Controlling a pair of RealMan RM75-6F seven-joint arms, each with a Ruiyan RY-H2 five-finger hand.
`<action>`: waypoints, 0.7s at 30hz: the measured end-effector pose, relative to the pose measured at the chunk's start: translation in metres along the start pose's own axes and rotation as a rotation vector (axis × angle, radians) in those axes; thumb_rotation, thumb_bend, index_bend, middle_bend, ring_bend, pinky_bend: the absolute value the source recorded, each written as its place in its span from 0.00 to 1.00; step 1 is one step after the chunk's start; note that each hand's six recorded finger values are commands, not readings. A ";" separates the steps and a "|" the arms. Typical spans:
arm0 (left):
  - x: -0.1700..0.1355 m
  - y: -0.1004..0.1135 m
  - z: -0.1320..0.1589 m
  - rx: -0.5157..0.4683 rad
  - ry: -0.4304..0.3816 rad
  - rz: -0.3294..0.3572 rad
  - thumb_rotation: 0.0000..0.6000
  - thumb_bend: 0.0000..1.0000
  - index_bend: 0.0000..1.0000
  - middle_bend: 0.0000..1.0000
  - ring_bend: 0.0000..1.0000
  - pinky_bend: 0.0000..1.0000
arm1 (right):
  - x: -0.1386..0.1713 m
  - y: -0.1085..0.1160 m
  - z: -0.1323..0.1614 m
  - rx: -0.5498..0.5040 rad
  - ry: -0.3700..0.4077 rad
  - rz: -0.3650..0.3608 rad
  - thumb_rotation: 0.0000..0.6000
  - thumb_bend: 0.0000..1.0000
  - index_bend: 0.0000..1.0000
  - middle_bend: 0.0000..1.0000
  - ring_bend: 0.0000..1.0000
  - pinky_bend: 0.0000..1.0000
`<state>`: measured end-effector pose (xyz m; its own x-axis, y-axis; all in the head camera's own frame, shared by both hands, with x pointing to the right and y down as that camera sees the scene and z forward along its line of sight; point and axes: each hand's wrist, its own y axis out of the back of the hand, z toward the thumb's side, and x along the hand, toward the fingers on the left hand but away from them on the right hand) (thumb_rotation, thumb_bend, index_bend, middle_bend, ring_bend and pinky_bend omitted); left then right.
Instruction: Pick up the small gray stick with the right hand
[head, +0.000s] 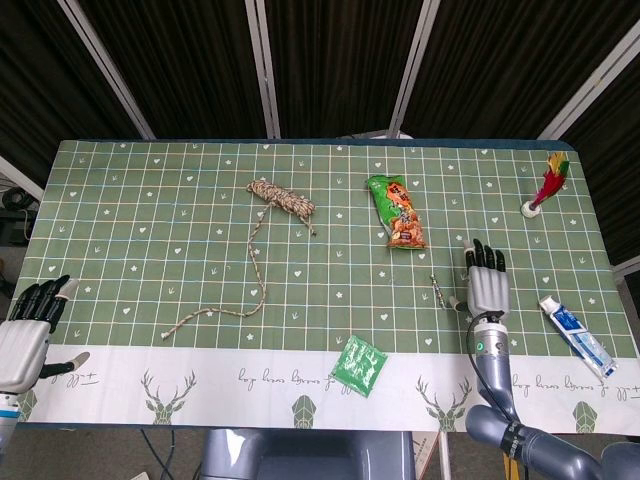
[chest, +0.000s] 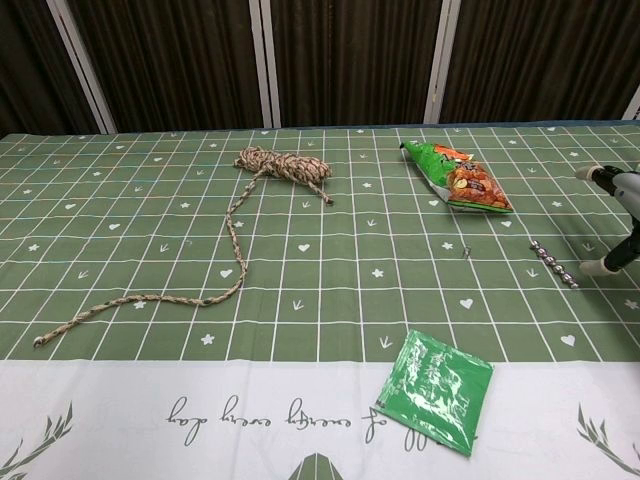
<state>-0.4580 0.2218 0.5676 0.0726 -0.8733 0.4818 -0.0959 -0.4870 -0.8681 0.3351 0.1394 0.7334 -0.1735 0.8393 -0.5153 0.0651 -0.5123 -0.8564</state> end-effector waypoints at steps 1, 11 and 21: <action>0.000 0.000 0.000 -0.001 -0.001 -0.001 1.00 0.08 0.00 0.00 0.00 0.00 | -0.001 -0.001 0.001 0.001 0.000 0.000 1.00 0.08 0.00 0.00 0.00 0.00; 0.000 0.000 0.000 -0.010 -0.005 -0.005 1.00 0.08 0.00 0.00 0.00 0.00 | 0.000 -0.009 0.007 0.009 0.013 0.011 1.00 0.08 0.00 0.00 0.00 0.00; 0.000 0.000 0.000 -0.011 -0.005 -0.005 1.00 0.08 0.00 0.00 0.00 0.00 | 0.005 -0.010 0.020 -0.021 0.036 0.014 1.00 0.08 0.00 0.00 0.00 0.00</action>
<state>-0.4577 0.2221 0.5672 0.0784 -0.8710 0.4850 -0.1060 -0.4911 -0.8647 0.3141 0.1448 0.7397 -0.1369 0.8383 -0.5278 0.0883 -0.5203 -0.8494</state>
